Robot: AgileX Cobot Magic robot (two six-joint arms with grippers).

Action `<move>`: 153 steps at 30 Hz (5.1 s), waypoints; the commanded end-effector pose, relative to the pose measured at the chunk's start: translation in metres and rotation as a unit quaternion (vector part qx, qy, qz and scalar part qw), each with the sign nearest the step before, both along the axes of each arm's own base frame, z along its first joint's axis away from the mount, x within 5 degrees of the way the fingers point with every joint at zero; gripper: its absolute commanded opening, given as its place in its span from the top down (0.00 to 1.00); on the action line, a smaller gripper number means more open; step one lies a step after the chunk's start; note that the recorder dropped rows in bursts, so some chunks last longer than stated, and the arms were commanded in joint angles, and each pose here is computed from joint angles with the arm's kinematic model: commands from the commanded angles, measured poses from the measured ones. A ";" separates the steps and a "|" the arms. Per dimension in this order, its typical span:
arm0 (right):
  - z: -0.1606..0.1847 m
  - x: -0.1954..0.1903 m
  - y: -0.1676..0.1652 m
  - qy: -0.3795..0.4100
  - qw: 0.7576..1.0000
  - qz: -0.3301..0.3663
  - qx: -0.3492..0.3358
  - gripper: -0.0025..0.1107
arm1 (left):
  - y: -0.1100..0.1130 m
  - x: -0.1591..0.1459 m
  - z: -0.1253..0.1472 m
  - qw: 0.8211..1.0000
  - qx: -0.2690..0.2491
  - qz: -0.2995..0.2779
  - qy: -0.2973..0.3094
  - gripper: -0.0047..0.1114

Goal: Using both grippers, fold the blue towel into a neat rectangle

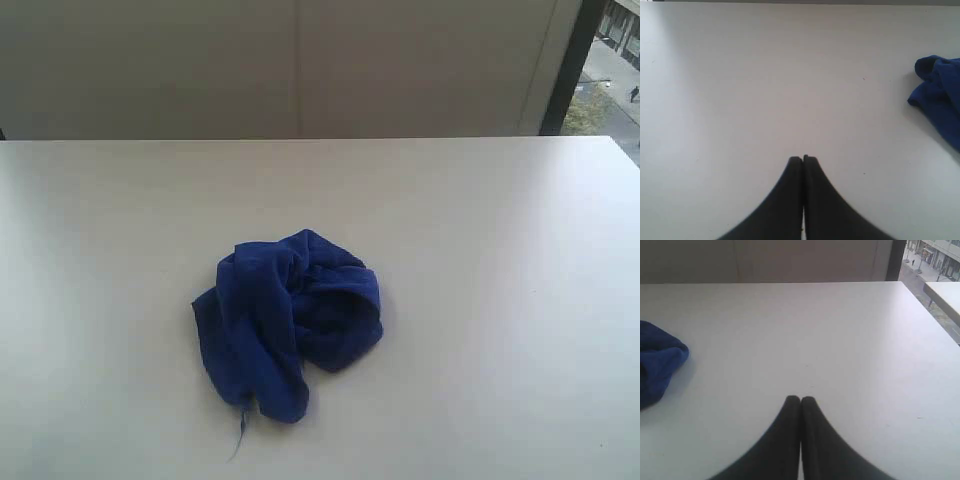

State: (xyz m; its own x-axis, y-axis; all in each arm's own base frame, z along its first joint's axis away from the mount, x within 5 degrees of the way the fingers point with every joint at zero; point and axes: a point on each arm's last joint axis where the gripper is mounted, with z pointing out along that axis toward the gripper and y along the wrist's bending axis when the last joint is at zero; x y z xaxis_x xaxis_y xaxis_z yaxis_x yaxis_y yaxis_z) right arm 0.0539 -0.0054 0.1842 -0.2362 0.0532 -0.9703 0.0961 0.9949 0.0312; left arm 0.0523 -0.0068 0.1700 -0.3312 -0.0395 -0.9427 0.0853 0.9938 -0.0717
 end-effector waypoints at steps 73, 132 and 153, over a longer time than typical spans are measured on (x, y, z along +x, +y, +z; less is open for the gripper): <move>0.005 0.001 0.000 -0.033 0.999 0.003 -0.008 0.98 | -0.003 0.015 0.110 0.953 0.053 -0.014 -0.299 0.96; 0.044 0.213 0.098 0.361 0.818 0.432 0.121 0.79 | -0.140 0.155 -0.011 0.665 0.429 -0.609 -0.058 0.54; -0.001 0.246 0.148 0.434 0.784 0.414 0.156 0.54 | -0.151 0.164 -0.032 0.656 0.403 -0.635 -0.060 0.54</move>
State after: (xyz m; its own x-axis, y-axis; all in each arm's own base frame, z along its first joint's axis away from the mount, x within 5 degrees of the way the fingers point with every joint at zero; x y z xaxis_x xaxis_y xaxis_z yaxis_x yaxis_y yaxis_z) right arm 0.2996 0.1409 0.1832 -0.8537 -0.2966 -0.4281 -0.5033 0.6810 0.5318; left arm 0.2167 -0.1559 0.1364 0.4345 0.7347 -0.5210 0.8533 -0.1507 0.4992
